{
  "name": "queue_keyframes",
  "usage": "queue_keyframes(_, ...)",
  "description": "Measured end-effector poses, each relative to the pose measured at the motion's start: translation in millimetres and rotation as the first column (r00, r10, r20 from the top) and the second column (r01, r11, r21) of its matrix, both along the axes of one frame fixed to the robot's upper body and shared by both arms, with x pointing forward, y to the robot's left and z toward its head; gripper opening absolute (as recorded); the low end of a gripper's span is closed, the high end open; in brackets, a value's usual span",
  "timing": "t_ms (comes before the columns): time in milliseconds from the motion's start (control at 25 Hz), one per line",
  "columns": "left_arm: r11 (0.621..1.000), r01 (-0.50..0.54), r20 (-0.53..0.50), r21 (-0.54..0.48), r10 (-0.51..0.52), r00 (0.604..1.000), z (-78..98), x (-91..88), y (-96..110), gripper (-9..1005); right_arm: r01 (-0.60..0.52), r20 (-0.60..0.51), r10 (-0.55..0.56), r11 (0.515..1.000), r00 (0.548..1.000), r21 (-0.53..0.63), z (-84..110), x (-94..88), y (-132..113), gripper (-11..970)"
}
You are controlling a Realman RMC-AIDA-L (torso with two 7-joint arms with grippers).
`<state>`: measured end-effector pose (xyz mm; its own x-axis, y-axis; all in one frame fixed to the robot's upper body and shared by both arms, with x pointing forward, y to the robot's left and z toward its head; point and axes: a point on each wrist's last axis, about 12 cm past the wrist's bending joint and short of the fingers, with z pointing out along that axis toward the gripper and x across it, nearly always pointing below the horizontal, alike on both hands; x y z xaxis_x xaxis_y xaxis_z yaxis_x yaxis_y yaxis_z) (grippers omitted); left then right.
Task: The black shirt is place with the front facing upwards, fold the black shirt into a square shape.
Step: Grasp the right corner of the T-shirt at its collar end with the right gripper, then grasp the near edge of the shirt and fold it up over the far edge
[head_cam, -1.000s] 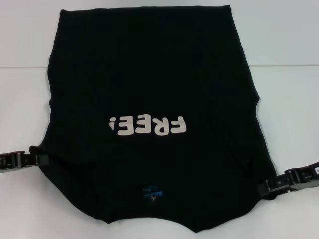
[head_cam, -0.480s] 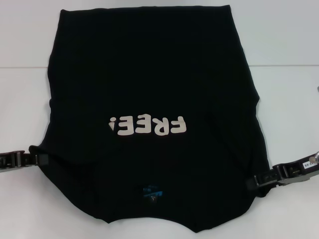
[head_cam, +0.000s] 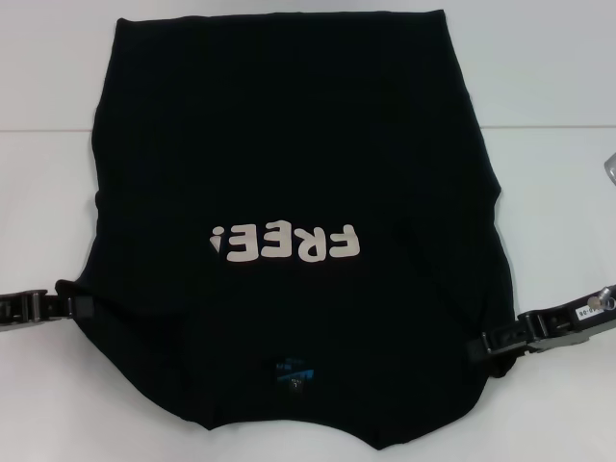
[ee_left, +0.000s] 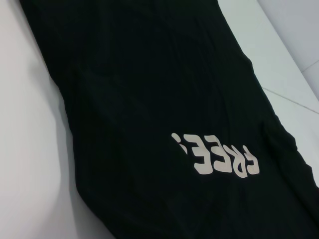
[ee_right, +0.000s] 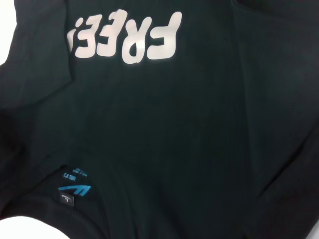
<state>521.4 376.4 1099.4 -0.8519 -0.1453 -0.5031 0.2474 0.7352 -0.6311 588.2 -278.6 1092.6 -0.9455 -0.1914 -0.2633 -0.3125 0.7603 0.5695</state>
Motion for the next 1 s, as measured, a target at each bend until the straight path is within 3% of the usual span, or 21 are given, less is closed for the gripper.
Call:
queue_keyframes(640,1.000,-0.003,0.012,-0.004,0.003,1.000,0.9,0.0,0.9,32,-0.004,0.004,0.004,1.000,1.000,-0.009,0.0,4.8,8.7,735)
queue_keyframes(840,1.000,-0.001,0.014,-0.003,0.001,1.000,0.7,-0.4,1.0,32,-0.015,0.001,0.015,1.000,1.000,-0.017,0.3,5.5,11.0,524)
queue_keyframes(1000,1.000,0.001,0.018,-0.001,-0.001,1.000,0.3,-0.8,1.0,32,-0.017,-0.002,0.017,1.000,1.000,-0.019,0.4,5.7,11.8,443)
